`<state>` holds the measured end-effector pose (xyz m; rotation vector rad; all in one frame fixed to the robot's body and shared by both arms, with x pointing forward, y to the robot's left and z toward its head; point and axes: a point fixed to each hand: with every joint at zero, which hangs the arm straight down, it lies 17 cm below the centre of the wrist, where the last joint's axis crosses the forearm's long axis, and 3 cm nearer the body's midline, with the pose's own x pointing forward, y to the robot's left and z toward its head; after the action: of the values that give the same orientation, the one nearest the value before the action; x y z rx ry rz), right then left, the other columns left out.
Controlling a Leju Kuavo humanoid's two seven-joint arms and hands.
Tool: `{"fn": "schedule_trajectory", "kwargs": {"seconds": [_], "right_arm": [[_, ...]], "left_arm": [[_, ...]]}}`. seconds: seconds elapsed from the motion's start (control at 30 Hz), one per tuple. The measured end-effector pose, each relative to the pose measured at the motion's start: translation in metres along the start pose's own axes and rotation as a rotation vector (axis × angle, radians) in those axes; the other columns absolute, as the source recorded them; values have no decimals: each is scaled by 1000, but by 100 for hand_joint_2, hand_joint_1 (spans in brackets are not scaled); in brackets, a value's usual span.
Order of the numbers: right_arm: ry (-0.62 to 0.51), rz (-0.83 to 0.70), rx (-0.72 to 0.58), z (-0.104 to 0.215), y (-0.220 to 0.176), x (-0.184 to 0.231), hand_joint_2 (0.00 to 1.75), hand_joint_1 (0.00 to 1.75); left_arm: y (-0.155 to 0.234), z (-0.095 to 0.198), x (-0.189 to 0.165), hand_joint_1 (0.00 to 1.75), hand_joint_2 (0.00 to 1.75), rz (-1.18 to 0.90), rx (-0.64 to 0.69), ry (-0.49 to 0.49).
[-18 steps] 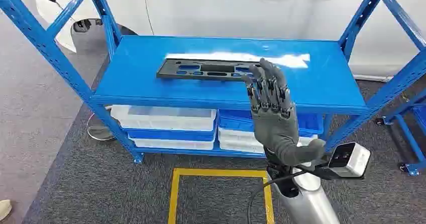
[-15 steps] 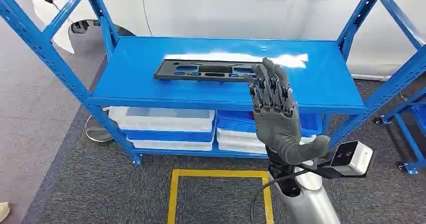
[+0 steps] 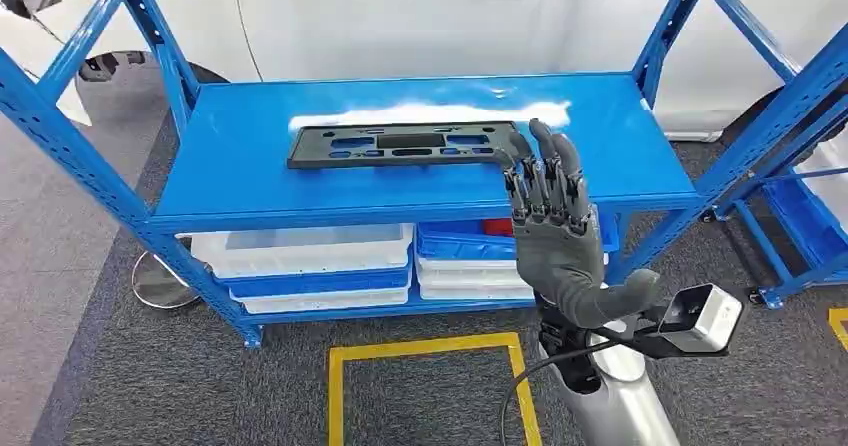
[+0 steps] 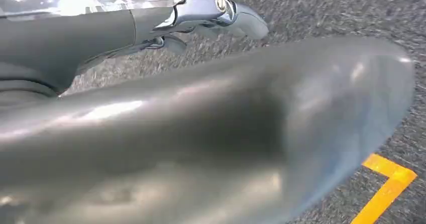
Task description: Take the parts from the cabinet and place them on the table.
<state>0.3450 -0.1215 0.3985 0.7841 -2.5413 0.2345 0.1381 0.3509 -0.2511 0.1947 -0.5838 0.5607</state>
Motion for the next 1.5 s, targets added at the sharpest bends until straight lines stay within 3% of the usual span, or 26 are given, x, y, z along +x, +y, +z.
{"fn": "schedule_trajectory", "kwargs": {"seconds": [1.5], "right_arm": [[75, 35, -75, 6, -9, -23, 0, 0]], "left_arm": [[1, -3, 6, 0, 0, -48, -7, -15]]}}
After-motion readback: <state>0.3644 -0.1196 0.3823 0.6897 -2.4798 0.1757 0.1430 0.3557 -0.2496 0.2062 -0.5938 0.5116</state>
